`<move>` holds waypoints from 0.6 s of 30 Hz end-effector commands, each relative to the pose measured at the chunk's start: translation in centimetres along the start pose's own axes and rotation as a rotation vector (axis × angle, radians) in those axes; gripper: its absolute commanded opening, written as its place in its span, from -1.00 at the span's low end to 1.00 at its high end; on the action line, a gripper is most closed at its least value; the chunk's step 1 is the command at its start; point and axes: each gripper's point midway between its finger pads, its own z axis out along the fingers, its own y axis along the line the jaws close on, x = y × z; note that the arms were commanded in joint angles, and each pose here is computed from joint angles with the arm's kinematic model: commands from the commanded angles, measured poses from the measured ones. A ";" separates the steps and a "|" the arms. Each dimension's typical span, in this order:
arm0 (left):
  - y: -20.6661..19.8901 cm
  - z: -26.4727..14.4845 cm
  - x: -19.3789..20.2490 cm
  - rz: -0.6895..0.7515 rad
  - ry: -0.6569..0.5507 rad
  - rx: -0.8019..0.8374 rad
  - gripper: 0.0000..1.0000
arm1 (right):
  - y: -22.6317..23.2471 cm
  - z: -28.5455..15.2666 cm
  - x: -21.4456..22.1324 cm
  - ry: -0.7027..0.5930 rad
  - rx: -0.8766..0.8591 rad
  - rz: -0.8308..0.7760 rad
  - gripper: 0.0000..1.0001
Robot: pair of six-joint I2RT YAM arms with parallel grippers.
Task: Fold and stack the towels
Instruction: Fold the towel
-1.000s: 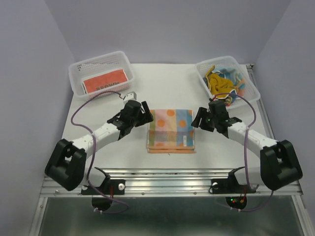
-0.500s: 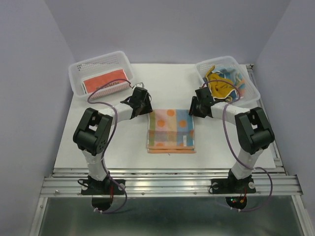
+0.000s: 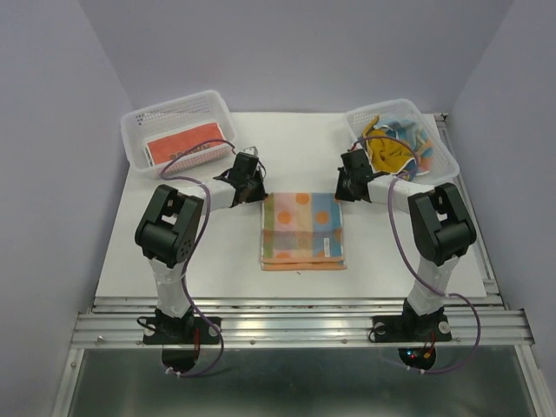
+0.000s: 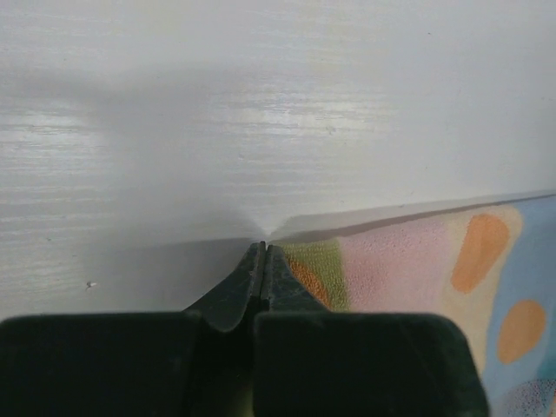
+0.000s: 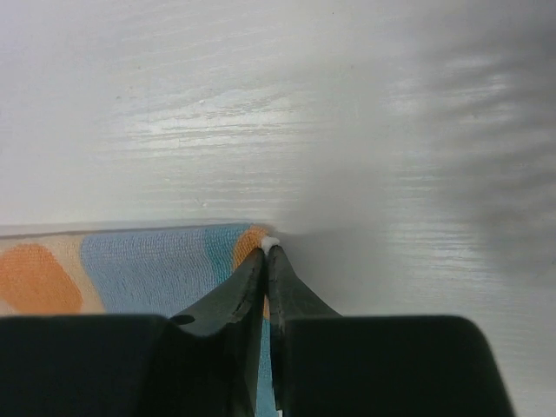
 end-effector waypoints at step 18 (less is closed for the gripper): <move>-3.7 -8.3 -2.3 -0.028 -0.216 0.251 -1.00 | 1.3 -7.1 -0.5 -0.089 -0.181 -0.028 -0.99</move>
